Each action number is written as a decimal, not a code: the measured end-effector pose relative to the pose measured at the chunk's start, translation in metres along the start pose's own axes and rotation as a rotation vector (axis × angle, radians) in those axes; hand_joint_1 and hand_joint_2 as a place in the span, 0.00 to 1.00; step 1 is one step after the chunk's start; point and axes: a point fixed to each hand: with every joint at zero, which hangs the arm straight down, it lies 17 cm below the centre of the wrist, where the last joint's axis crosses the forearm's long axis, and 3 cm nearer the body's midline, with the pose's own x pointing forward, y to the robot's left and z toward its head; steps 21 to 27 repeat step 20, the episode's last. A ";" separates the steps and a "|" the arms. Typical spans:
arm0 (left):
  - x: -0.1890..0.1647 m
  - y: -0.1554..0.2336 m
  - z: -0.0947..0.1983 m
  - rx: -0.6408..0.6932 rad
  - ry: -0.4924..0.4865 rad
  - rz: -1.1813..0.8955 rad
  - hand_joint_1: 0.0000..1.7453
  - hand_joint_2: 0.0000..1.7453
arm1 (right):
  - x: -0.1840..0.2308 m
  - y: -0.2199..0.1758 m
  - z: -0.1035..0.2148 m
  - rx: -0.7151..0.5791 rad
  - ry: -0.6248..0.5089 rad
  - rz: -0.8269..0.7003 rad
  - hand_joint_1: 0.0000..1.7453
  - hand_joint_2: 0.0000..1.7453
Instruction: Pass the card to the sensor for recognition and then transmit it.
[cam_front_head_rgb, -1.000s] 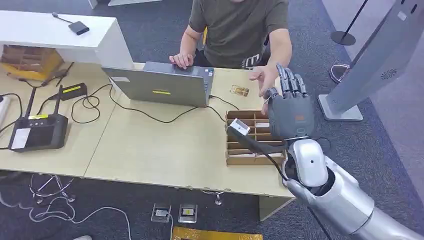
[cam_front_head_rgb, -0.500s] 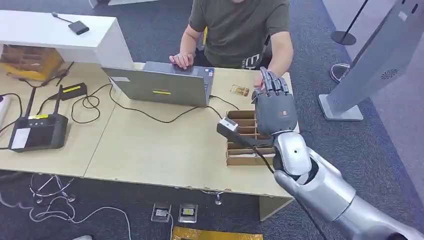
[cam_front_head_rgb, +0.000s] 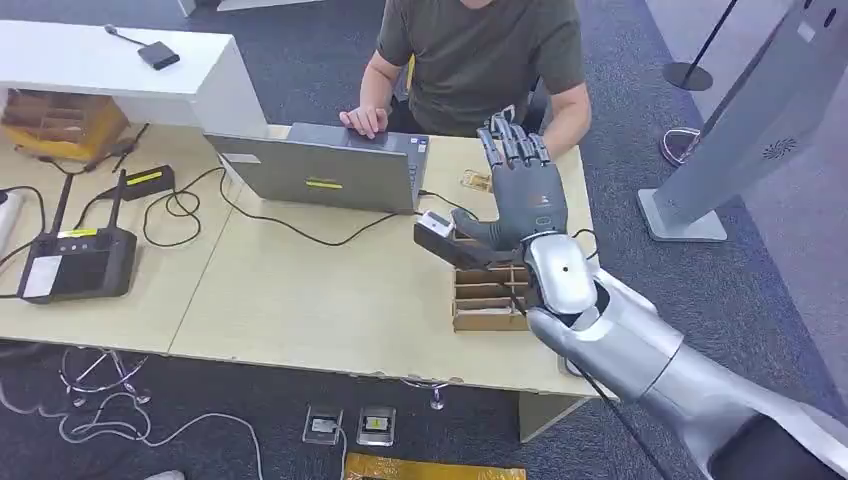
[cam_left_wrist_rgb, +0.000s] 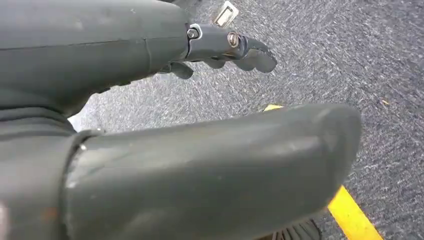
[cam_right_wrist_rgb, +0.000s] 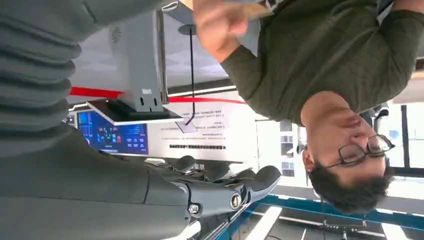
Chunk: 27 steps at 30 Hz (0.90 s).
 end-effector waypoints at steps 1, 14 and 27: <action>-0.001 0.000 0.000 0.000 0.001 0.002 0.00 0.00 | -0.003 0.000 -0.002 0.003 0.008 0.003 0.00 0.00; -0.009 0.004 0.001 0.028 0.023 0.054 0.00 0.00 | -0.192 0.017 0.016 0.077 0.332 0.232 0.00 0.00; -0.028 0.013 0.005 0.102 0.100 0.090 0.00 0.00 | -0.335 0.056 0.114 0.120 0.728 0.037 0.00 0.00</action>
